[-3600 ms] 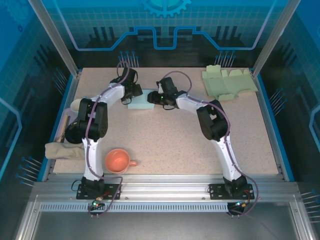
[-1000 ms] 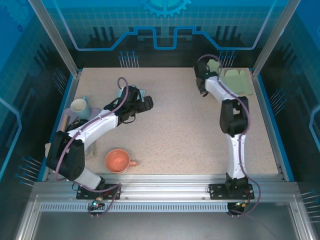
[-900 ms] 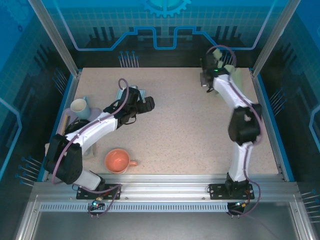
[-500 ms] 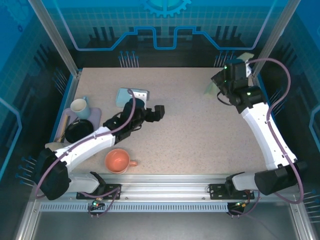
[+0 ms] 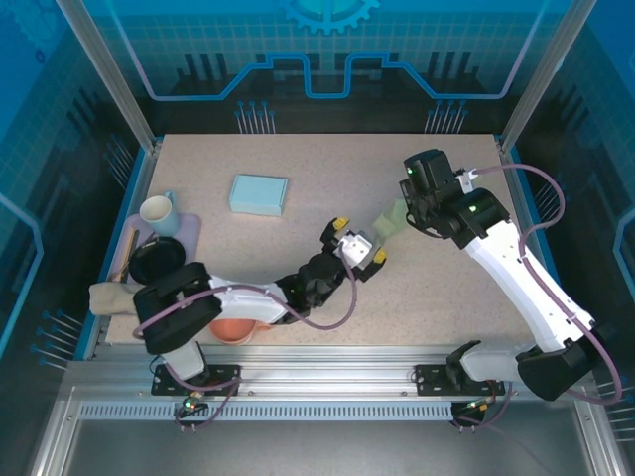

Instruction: Fold the paper box

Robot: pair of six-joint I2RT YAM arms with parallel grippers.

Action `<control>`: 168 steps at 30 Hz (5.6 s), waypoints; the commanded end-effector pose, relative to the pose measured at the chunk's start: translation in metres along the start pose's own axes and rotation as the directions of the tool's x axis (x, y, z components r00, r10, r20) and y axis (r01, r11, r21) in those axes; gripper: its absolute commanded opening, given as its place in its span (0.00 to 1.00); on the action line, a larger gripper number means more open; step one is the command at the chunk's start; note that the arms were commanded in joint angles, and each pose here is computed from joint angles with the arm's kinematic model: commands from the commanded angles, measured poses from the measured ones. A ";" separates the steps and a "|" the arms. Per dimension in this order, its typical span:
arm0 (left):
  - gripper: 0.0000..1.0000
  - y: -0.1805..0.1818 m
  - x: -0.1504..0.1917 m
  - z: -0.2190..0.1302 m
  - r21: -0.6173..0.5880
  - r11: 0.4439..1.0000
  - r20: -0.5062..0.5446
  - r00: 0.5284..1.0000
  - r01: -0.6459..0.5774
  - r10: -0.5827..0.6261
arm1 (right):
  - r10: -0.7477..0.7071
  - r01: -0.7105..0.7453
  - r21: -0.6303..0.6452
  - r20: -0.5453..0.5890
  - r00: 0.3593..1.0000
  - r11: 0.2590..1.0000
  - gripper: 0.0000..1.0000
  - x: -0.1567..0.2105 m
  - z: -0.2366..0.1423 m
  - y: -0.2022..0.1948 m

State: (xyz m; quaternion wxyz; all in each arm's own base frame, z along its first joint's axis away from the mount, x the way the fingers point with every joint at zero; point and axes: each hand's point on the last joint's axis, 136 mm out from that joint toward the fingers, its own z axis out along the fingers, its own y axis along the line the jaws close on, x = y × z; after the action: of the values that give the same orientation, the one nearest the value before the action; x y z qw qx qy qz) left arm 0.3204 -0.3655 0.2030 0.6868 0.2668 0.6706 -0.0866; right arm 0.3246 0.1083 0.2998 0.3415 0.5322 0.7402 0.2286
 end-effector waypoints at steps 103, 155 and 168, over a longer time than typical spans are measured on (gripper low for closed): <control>0.00 0.106 0.068 -0.039 0.032 0.971 -0.478 0.857 0.236 -0.192 | -0.758 0.623 -0.439 0.285 -0.586 -0.647 0.52 0.059 0.080 -0.025; 0.00 0.108 0.058 -0.047 -0.007 0.983 -0.435 0.884 0.185 -0.169 | -0.704 0.472 -0.584 0.263 -0.660 -0.661 0.00 0.081 0.084 -0.055; 0.35 0.197 0.015 -0.086 -0.348 0.754 -0.211 0.737 0.558 -0.643 | -0.742 0.551 -0.672 -0.003 -0.670 -0.495 0.00 0.092 0.105 -0.057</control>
State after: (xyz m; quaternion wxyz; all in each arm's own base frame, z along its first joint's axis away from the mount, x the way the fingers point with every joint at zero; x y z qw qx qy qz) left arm 0.3482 -0.1711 0.2167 0.5340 0.0406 0.8351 -0.1258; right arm 0.3619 0.1760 0.1740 0.2037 -0.5711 0.7909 0.0831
